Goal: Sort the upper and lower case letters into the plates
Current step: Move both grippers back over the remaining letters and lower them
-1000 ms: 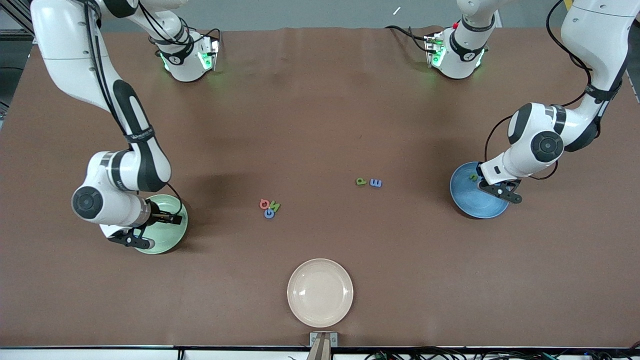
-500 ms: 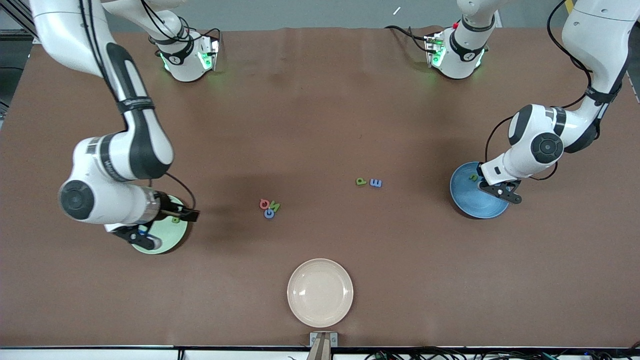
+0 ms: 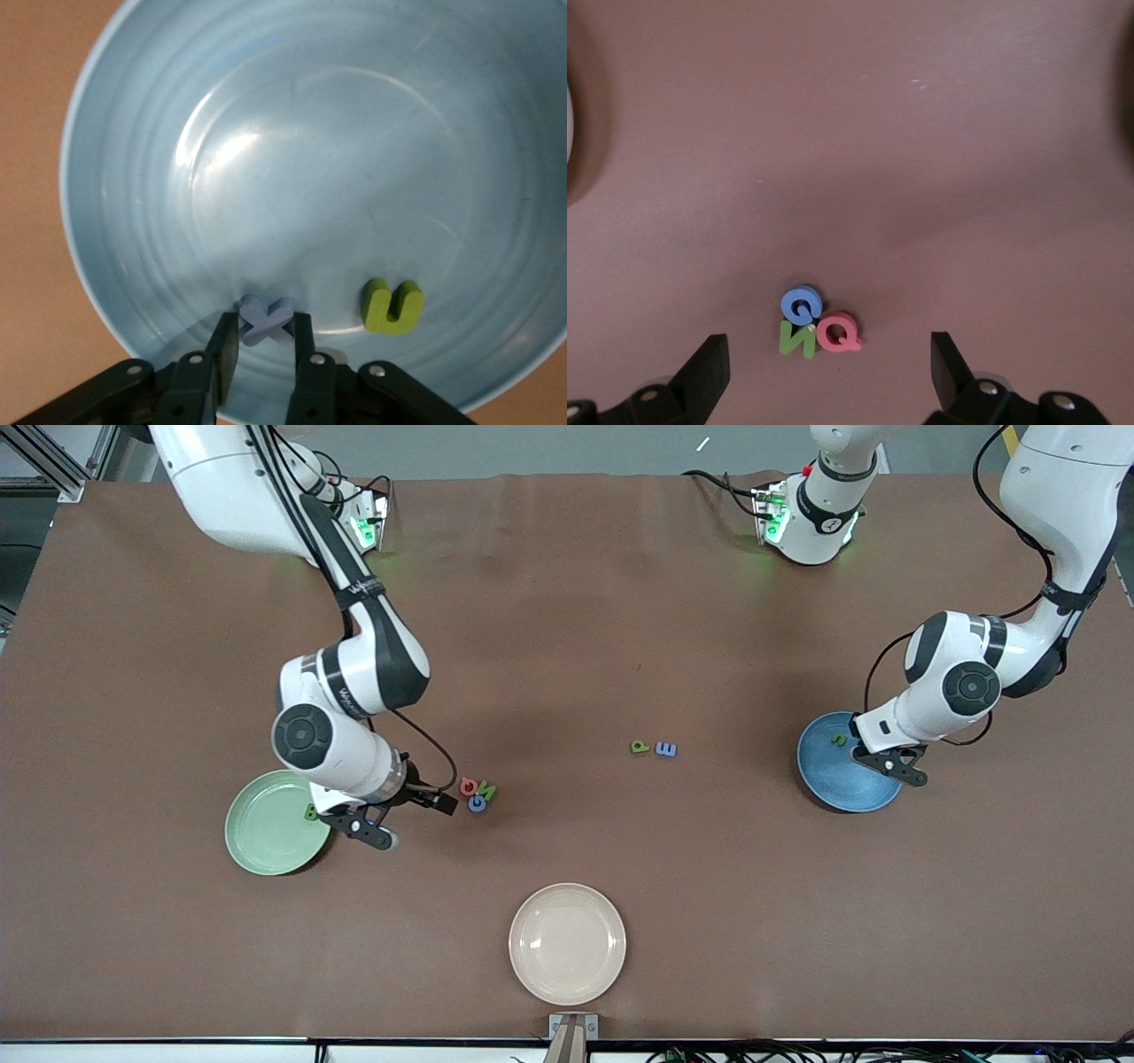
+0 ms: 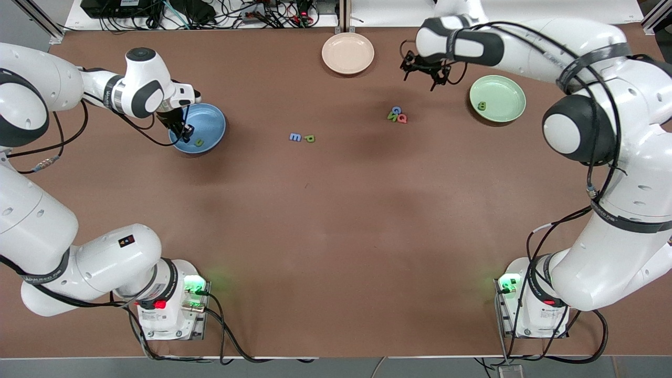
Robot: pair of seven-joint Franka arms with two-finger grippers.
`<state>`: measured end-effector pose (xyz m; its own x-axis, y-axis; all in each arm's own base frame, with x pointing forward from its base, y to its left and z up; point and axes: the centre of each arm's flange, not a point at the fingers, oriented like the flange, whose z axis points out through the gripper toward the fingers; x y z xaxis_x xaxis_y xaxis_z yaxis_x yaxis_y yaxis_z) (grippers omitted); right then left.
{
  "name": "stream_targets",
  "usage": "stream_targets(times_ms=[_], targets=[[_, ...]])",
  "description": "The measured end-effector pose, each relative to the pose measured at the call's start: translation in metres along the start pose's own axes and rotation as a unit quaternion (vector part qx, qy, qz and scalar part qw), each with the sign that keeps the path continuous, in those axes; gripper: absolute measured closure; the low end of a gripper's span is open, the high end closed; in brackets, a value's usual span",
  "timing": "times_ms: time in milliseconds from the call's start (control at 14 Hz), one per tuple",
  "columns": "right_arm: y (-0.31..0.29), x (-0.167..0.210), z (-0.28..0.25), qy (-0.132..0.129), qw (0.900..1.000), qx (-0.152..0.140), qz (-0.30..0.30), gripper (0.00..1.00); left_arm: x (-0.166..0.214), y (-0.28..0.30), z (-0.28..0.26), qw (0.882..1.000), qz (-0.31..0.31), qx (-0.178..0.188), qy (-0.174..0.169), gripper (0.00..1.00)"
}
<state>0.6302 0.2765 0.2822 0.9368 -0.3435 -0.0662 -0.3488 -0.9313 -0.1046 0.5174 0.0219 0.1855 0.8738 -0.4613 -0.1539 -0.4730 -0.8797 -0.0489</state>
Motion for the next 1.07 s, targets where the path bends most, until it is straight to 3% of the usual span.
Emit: stream_targets(times_ms=[214, 500, 1071], targets=[[0.000, 0.002, 0.023, 0.015, 0.998, -0.006, -0.068, 0.00, 0.008, 0.004, -0.008, 1.000, 0.007, 0.004, 0.009, 0.35], [-0.007, -0.001, 0.042, 0.026, 0.996, -0.004, -0.091, 0.00, 0.030, 0.038, -0.034, 1.000, -0.010, 0.009, 0.021, 0.00], [-0.029, -0.027, 0.076, 0.026, 0.993, -0.009, -0.118, 0.12, 0.090, 0.176, -0.086, 0.994, -0.089, -0.001, 0.070, 0.00]])
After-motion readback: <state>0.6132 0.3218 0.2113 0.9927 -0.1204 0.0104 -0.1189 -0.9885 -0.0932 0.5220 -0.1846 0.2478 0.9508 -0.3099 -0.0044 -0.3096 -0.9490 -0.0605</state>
